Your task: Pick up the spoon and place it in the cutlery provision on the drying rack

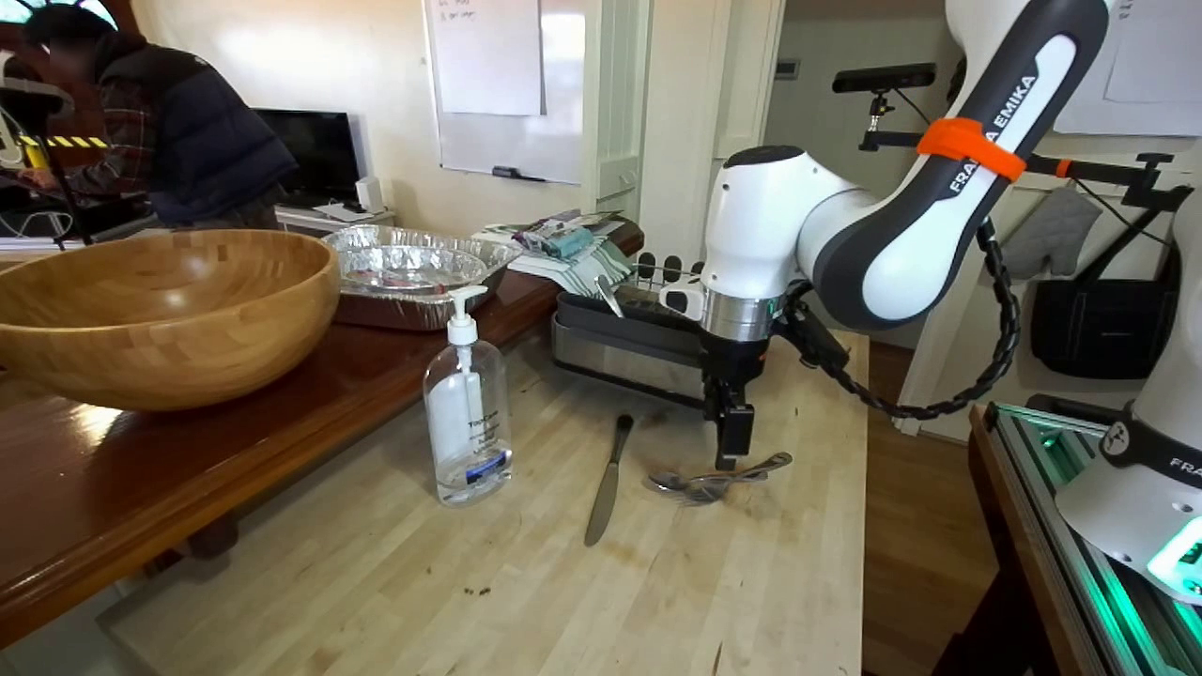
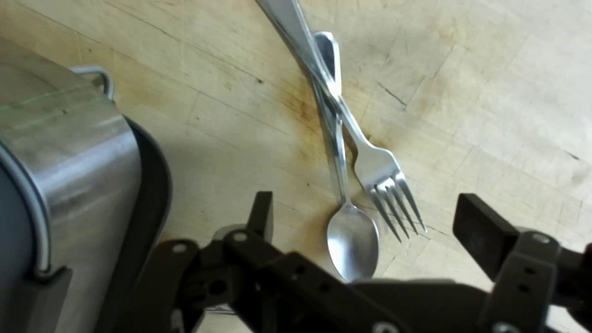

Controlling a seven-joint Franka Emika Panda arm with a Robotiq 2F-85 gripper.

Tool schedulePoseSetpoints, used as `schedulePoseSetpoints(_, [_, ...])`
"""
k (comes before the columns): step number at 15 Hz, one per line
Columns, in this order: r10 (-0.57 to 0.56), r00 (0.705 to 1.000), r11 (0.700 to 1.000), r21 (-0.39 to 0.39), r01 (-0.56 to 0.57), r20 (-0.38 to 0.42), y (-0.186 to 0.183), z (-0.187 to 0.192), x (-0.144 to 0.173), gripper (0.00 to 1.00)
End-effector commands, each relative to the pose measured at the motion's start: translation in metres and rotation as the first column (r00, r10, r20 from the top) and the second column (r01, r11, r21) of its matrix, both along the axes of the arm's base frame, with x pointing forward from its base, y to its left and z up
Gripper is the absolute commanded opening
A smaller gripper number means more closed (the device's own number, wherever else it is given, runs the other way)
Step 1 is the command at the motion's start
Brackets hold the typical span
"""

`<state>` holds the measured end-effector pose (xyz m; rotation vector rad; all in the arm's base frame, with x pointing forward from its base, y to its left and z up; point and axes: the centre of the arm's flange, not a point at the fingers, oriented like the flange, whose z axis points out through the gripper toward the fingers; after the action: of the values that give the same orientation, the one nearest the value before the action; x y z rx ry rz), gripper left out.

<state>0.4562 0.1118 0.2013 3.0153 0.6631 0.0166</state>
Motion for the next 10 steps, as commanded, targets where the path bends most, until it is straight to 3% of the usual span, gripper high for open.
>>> schedulePoseSetpoints(1, [-0.032, 0.999, 0.999, -0.025, 0.033, 0.016, -0.004, -0.019, -0.010, 1.00])
schedulePoseSetpoints(10, [-0.071, 0.997, 0.993, -0.091, 0.074, 0.041, -0.013, -0.044, -0.010, 1.00])
